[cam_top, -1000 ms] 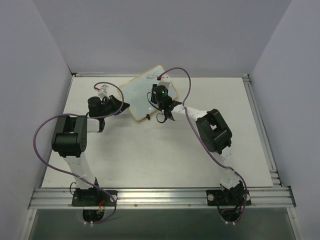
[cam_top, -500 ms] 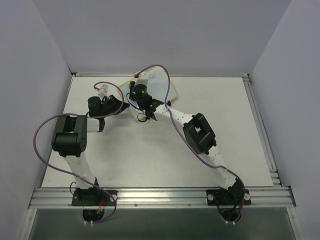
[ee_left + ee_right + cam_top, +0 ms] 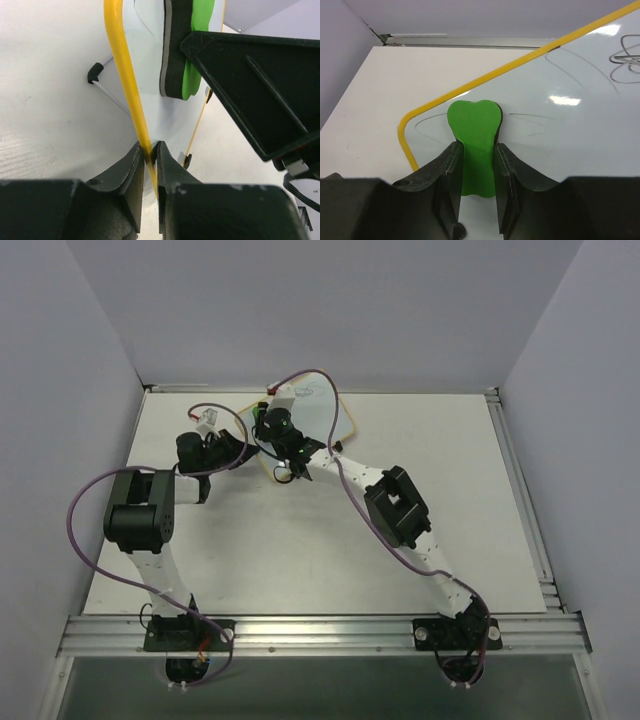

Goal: Erase the whiteboard

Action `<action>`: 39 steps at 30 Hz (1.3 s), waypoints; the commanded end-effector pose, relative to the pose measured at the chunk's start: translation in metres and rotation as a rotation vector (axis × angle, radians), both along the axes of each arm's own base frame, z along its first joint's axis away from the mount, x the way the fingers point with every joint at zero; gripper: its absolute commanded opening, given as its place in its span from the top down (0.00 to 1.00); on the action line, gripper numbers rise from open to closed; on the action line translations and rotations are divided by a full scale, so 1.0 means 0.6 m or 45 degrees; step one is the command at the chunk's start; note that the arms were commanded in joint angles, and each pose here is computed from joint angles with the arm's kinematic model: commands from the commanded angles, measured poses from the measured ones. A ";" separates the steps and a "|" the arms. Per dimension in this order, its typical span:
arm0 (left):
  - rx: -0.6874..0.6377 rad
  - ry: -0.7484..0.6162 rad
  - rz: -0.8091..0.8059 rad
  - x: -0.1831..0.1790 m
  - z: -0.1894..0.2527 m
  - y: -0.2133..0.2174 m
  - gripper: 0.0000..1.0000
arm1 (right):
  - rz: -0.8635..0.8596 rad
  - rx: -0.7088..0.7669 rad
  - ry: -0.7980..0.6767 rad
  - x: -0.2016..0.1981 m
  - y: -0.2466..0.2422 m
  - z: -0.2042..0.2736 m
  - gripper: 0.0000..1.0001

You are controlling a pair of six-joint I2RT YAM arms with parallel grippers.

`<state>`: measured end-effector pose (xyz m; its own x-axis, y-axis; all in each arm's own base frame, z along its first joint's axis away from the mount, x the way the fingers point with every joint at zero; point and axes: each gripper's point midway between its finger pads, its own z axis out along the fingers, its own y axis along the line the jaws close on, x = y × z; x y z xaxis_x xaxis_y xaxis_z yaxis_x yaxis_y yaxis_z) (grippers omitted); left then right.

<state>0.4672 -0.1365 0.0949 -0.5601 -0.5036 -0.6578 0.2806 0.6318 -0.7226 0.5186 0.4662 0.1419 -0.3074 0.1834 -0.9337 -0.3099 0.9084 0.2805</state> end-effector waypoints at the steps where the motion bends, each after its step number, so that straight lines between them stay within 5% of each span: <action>1: 0.053 0.003 -0.063 -0.011 -0.016 -0.020 0.92 | -0.136 -0.096 0.065 0.032 -0.090 -0.044 0.99; 12: 0.059 -0.001 -0.061 -0.010 -0.016 -0.019 0.92 | -0.249 -0.191 0.110 0.019 -0.187 -0.082 1.00; 24: 0.059 0.001 -0.061 -0.010 -0.017 -0.019 0.92 | -0.046 -0.209 0.051 -0.068 -0.020 -0.076 1.00; 39: 0.059 -0.001 -0.063 -0.011 -0.016 -0.021 0.92 | -0.097 -0.175 -0.031 0.040 -0.046 -0.025 0.99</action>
